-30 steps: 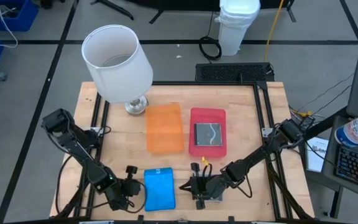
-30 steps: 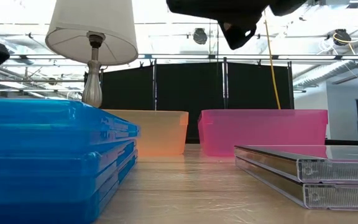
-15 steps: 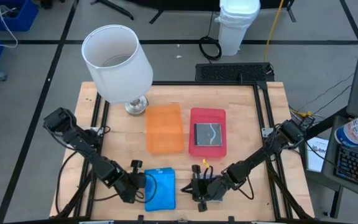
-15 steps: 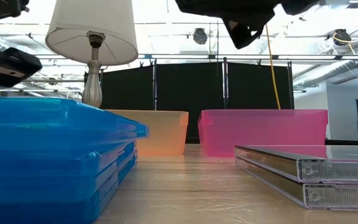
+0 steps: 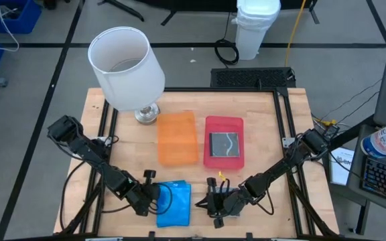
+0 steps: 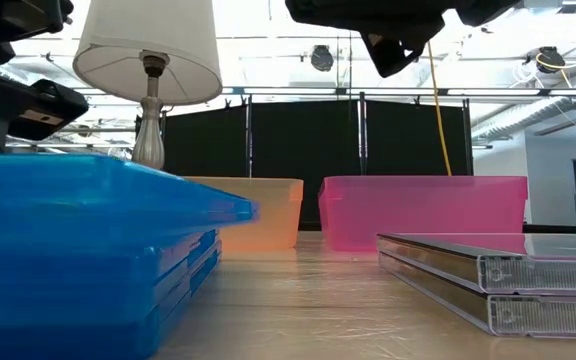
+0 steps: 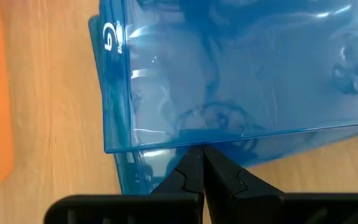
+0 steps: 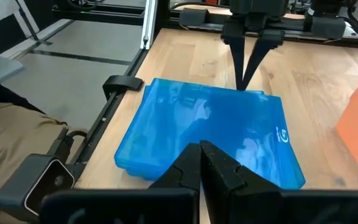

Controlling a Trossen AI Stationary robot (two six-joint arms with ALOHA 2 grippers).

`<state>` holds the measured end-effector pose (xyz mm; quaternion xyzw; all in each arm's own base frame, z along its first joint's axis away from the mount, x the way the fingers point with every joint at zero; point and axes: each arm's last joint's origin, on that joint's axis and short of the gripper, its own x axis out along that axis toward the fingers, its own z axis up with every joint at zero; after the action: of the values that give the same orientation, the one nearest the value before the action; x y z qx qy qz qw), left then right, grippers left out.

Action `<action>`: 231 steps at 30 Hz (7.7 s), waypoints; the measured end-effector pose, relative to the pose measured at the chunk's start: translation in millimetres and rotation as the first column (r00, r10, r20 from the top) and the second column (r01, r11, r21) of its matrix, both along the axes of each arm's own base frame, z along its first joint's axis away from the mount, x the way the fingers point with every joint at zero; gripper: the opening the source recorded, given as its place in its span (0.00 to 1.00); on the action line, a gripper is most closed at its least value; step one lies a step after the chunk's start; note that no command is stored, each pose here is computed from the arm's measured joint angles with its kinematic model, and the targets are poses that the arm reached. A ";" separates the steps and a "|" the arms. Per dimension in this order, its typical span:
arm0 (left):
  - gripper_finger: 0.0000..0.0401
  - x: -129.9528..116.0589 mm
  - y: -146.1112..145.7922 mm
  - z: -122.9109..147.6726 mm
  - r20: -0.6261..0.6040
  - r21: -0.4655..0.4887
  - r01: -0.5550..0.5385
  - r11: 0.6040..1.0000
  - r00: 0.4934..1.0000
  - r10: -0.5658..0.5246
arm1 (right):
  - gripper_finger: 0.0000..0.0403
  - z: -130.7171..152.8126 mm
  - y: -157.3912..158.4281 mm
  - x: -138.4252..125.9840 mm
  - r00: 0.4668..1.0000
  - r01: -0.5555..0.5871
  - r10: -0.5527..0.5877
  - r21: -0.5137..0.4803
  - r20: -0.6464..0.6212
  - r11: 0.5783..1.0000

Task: Pick & place jewel cases by type
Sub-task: Put the blue CD case into the orange bin

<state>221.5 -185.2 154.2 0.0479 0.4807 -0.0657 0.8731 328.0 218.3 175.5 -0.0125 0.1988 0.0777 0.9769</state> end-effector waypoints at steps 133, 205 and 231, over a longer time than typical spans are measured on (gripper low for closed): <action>0.01 -13.7 -40.0 1.2 0.245 0.060 0.085 0.995 0.965 -0.097 | 0.45 -27.7 -75.8 7.0 0.812 0.490 -0.147 0.521 -0.565 0.699; 0.02 -14.0 -77.6 15.1 0.273 -0.015 0.216 0.976 0.940 -0.204 | 0.39 -50.4 -72.5 30.5 0.852 0.442 -0.117 0.584 -0.510 0.681; 0.02 29.8 -114.3 -20.7 0.222 -0.102 0.247 0.964 0.950 -0.220 | 0.36 -50.2 -68.9 29.2 0.849 0.423 -0.062 0.604 -0.525 0.675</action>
<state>251.3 -299.5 133.4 0.0551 0.3721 -0.1942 0.9060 357.3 149.4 125.3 0.4050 0.3808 0.0128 0.8311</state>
